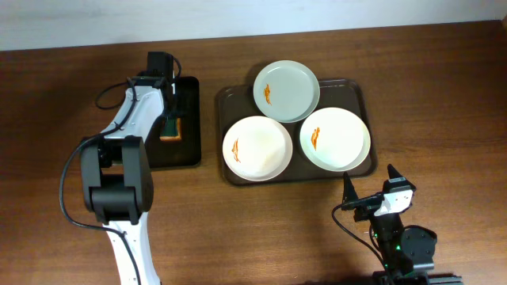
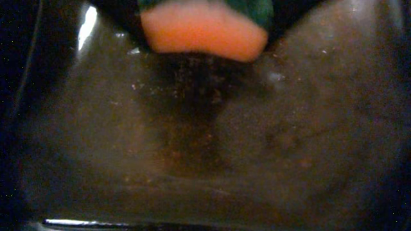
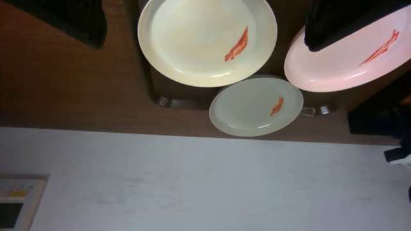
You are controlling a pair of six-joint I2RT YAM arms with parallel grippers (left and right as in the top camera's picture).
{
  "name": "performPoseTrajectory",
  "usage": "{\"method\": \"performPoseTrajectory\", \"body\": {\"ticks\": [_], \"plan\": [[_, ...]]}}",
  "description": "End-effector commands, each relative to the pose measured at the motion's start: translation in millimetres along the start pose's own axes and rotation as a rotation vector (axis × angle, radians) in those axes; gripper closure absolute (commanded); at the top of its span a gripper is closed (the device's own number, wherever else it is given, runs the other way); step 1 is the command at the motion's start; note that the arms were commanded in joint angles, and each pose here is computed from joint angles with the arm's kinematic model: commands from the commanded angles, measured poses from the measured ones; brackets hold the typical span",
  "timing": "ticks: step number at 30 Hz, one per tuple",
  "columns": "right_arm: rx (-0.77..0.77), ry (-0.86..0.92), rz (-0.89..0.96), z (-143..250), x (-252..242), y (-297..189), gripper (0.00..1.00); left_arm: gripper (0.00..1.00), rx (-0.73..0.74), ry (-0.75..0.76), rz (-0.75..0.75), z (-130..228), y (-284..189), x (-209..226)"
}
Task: Clean dirty plates on tray and stack at the side
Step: 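Lower the left gripper and grasp the sponge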
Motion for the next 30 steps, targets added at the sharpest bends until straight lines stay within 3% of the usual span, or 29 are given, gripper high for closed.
{"method": "performPoseTrajectory", "body": {"ticks": [1, 3, 4, 5, 6, 7, 9, 10, 11, 12, 14, 15, 16, 23, 26, 30], "plan": [[0.0, 0.0, -0.016, 1.6, 2.5, 0.0, 0.02, 0.98, 0.018, -0.002, -0.018, 4.5, 9.4, 4.1], [0.0, 0.0, -0.016, 1.6, 2.5, 0.0, 0.02, 1.0, 0.019, -0.002, -0.018, 4.7, 9.4, 4.2], [0.0, 0.0, -0.016, 1.6, 2.5, 0.0, 0.01, 0.0, 0.021, -0.002, -0.019, 5.0, 9.3, 4.3], [0.0, 0.0, -0.016, 1.6, 2.5, 0.0, 0.02, 0.0, 0.021, -0.002, -0.019, 5.0, 9.3, 4.3], [0.0, 0.0, -0.016, 1.6, 2.5, 0.0, 0.02, 0.43, 0.024, -0.001, -0.02, 5.0, 7.8, 4.5], [0.0, 0.0, -0.016, 1.6, 2.5, 0.0, 0.01, 1.0, 0.03, -0.001, -0.022, 5.1, 5.6, 4.7], [0.0, 0.0, -0.016, 1.6, 2.5, 0.0, 0.02, 0.94, 0.036, -0.002, -0.026, 5.2, 0.6, 6.4], [0.0, 0.0, -0.016, 1.5, 2.5, 0.0, 0.02, 0.2, 0.044, -0.003, -0.029, 6.1, -1.0, 7.9], [0.0, 0.0, -0.016, 1.6, 2.5, 0.0, 0.02, 0.04, 0.054, -0.003, -0.034, 7.5, -1.5, 9.7], [0.0, 0.0, -0.016, 1.6, 2.5, 0.0, 0.01, 1.0, 0.072, 0.001, -0.043, 10.1, -1.7, 12.4], [0.0, 0.0, -0.016, 1.6, 2.5, 0.0, 0.02, 0.98, 0.088, 0.009, -0.05, 12.0, -2.0, 15.4], [0.0, 0.0, -0.016, 1.6, 2.5, 0.0, 0.02, 0.14, 0.092, 0.008, -0.051, 12.3, -2.4, 16.1], [0.0, 0.0, -0.016, 1.6, 2.5, 0.0, 0.02, 0.0, 0.1, 0.01, -0.055, 12.9, -3.8, 17.1], [0.0, 0.0, -0.016, 1.6, 2.5, 0.0, 0.02, 0.01, 0.244, 0.024, -0.112, 17.8, -41.7, 27.1], [0.0, 0.0, -0.016, 1.6, 2.5, 0.0, 0.02, 0.21, 0.31, 0.031, -0.137, 34.5, -33.8, 32.8], [0.0, 0.0, -0.016, 1.6, 2.5, 0.0, 0.02, 0.18, 0.355, 0.134, -0.133, 60.5, -6.9, 39.8]]}}
Point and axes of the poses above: each gripper's point midway between its finger pads, its own y axis out along the fingers, its own x axis along the line the jaws close on, z = x × y, the point moved 7 cm from there along -y, back along the fingers, and after that the axes turned 13 degrees about -y, right-handed, at the moved point
